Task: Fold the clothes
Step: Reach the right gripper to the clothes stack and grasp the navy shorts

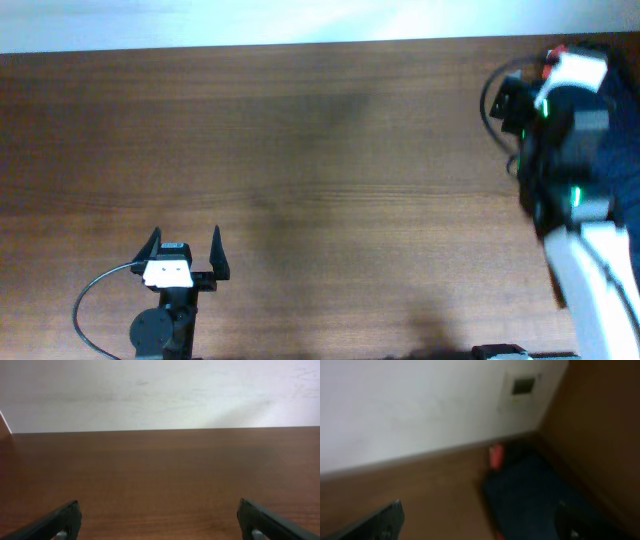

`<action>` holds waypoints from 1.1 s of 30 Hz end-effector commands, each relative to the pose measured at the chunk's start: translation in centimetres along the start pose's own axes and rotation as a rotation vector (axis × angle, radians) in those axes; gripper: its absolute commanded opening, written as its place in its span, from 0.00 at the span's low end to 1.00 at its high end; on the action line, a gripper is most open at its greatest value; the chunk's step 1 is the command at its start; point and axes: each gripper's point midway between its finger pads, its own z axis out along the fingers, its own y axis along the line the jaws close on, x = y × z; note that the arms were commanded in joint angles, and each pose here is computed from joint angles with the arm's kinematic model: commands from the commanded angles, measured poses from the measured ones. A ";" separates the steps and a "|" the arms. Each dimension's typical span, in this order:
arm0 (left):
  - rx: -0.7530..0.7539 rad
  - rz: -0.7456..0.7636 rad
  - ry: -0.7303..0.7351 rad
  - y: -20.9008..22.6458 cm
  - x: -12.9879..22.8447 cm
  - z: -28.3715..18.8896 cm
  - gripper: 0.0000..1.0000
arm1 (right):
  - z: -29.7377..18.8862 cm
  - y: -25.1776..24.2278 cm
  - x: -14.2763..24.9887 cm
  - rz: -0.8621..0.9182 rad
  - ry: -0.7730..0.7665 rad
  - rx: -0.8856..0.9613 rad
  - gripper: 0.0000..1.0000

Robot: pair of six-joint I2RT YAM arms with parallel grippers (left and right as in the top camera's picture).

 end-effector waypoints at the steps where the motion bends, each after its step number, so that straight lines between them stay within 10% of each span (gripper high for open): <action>1: -0.003 0.019 0.001 0.1 0.1 0.0 0.99 | 4.7 -0.7 -1.8 -0.140 0.109 0.091 0.99; 15: -0.003 0.019 0.001 0.1 0.1 0.0 0.99 | 24.5 -3.4 18.5 -0.391 0.510 0.217 0.99; 33: -0.003 0.019 0.001 0.1 0.2 0.0 0.99 | 27.0 -4.6 25.0 -0.362 0.618 0.128 0.83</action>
